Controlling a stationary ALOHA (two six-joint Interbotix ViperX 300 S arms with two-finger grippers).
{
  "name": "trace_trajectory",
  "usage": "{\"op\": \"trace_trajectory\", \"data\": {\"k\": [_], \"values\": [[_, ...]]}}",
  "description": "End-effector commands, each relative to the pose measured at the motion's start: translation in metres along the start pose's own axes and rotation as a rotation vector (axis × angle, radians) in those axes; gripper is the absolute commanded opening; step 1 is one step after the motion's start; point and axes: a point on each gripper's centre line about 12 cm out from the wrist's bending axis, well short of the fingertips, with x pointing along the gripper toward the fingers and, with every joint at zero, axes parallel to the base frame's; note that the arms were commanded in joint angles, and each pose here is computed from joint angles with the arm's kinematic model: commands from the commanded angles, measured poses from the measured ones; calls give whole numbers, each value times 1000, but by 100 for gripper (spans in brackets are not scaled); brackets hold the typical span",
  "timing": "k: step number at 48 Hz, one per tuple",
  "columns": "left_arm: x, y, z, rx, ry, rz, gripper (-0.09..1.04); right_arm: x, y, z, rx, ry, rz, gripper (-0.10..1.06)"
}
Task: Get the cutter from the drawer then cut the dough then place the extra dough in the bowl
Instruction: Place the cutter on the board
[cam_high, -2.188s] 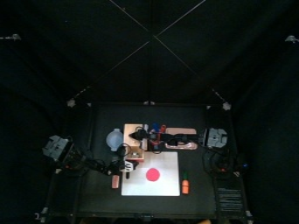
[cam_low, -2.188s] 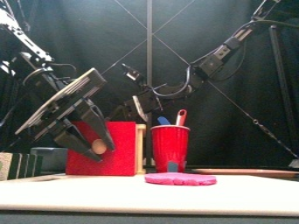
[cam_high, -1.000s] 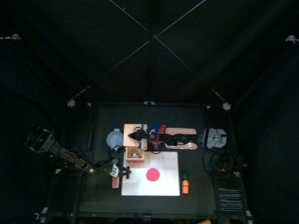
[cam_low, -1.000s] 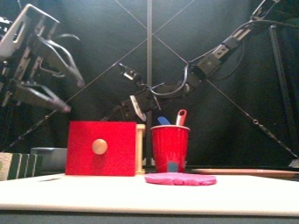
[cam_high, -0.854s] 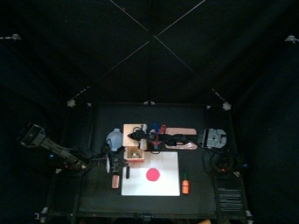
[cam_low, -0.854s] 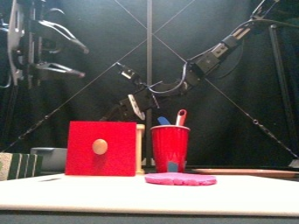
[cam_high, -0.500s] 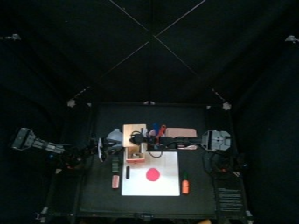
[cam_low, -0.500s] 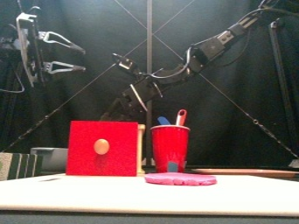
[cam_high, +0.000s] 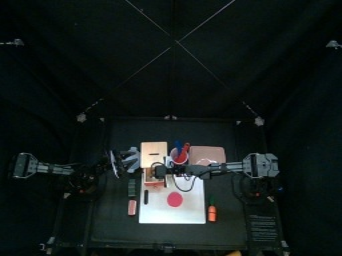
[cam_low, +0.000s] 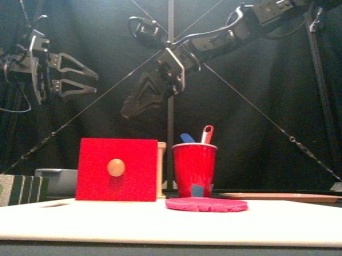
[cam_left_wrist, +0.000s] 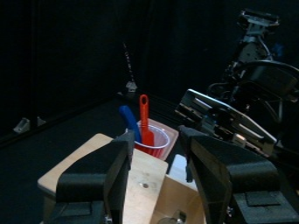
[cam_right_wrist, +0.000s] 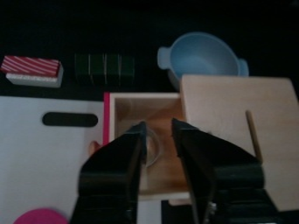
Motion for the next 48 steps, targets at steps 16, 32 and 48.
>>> {"op": "trace_trajectory", "data": {"k": [16,32,48], "values": [[0,-10,2,72,-12,-81,81,23,-4,8,-16,70,-12,77],[-2,-7,0,78,-8,-72,82,36,4,-7,-20,119,2,70],[-3,-1,-3,64,3,-36,82,38,4,-10,-20,155,1,70]]}}
